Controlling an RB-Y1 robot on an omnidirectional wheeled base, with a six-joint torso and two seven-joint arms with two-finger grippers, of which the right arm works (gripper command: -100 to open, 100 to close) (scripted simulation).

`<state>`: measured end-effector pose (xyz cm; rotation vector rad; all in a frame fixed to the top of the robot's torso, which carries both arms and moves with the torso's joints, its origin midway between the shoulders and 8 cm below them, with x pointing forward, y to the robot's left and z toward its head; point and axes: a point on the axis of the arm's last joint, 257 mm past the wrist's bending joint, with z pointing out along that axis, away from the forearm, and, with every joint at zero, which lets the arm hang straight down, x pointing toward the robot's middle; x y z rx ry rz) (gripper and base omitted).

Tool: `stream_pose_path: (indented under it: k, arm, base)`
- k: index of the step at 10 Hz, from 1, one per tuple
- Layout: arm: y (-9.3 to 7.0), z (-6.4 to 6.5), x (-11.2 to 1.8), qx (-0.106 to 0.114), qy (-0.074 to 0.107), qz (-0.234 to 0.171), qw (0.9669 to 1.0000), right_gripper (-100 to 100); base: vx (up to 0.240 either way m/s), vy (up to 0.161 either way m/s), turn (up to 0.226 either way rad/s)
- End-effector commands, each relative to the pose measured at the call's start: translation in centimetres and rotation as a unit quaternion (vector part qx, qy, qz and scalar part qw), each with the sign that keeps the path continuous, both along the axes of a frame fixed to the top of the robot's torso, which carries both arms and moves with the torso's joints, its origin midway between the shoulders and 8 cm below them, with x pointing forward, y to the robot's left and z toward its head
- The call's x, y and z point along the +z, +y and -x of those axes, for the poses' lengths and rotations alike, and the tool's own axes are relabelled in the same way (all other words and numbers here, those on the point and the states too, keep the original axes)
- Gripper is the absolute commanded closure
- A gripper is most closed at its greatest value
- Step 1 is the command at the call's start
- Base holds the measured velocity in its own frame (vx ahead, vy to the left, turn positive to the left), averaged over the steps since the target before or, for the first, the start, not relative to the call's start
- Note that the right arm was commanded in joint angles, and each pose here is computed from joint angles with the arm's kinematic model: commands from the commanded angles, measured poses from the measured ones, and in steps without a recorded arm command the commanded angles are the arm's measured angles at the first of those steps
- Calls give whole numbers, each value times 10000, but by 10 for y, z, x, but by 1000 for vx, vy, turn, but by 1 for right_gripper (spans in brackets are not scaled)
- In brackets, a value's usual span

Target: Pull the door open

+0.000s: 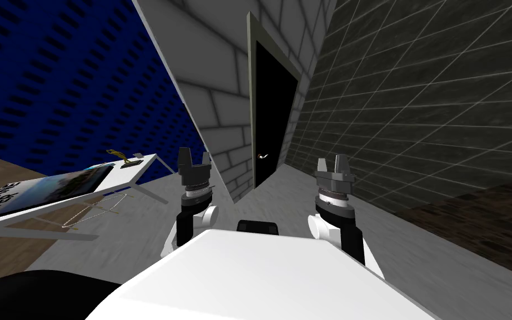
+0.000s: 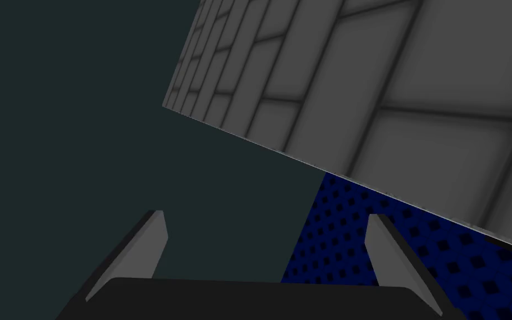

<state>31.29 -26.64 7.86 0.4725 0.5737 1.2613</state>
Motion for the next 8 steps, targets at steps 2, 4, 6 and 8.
stream_pose_path:
  k: [2,4,6,8]
  arm:
    - [2,-13,-16,143,144,-66,9998,-100]
    - [3,-23,-29,255,262,-118,9993,-100]
    - [6,-35,-44,399,395,-181,9983,-100]
    - [7,-43,-56,475,508,-221,9973,-100]
  base:
    - [43,-30,112]
    - [63,-28,95]
    - [64,-32,116]
    - [66,-44,91]
